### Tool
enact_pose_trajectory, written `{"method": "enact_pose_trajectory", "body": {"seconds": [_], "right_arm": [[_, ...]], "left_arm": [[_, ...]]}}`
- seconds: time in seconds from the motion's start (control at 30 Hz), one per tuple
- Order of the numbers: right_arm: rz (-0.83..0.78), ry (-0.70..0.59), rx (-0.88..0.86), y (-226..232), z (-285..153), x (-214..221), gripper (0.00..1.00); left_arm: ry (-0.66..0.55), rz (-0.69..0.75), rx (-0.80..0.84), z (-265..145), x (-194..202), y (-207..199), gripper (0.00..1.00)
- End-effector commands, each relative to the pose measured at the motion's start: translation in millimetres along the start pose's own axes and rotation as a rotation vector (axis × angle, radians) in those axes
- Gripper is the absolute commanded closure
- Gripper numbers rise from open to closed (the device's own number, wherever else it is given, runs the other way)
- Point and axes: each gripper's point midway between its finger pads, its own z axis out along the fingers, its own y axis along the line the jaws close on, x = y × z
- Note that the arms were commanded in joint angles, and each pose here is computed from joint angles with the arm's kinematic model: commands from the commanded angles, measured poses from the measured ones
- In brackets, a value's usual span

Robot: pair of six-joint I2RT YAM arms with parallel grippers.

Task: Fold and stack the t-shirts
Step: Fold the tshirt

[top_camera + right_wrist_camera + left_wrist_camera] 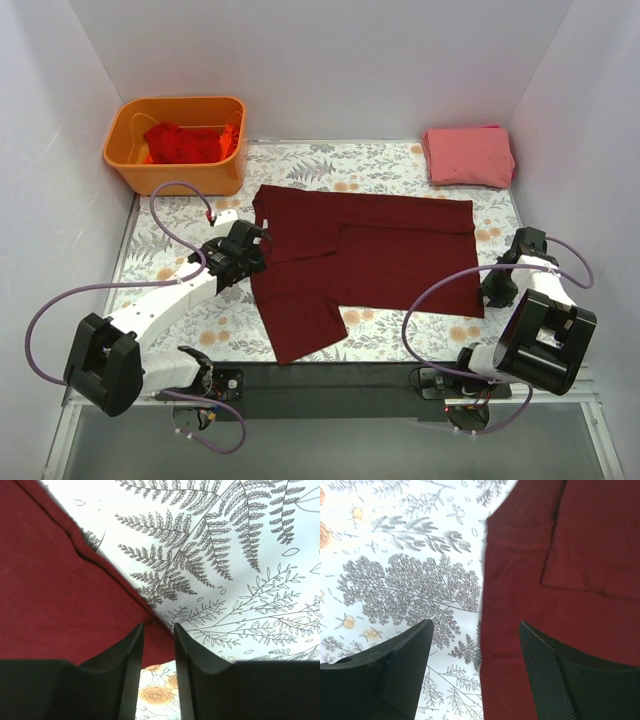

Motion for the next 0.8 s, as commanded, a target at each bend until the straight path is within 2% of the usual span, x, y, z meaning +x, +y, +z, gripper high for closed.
{"method": "enact_pose_trajectory", "body": {"seconds": [0.0, 0.13, 0.3, 0.4, 0.53, 0.77], "right_arm": [[-0.015, -0.048, -0.031, 5.7, -17.3, -17.7, 0.62], [-0.056, -0.132, -0.174, 31.3, -42.4, -26.3, 0.48], [-0.179, -0.154, -0.255, 52.6, -54.8, -14.3, 0.42], [-0.216, -0.156, -0.251, 57.9, -57.2, -15.0, 0.41], [-0.229, -0.164, -0.253, 59.7, -59.0, -13.9, 0.41], [-0.244, -0.173, -0.268, 63.4, -61.7, -13.6, 0.41]], "left_arm": [[0.054, -0.052, 0.027, -9.7, 0.0, -9.9, 0.31], [0.214, -0.061, 0.04, -16.7, 30.5, -12.6, 0.32], [0.416, -0.067, 0.1, -16.3, 77.6, -23.9, 0.34], [0.43, -0.06, 0.063, -3.1, 86.3, -22.4, 0.35], [0.384, -0.063, -0.042, 9.9, 85.0, -7.8, 0.44], [0.293, -0.126, -0.029, 5.8, 64.7, -8.7, 0.5]]}}
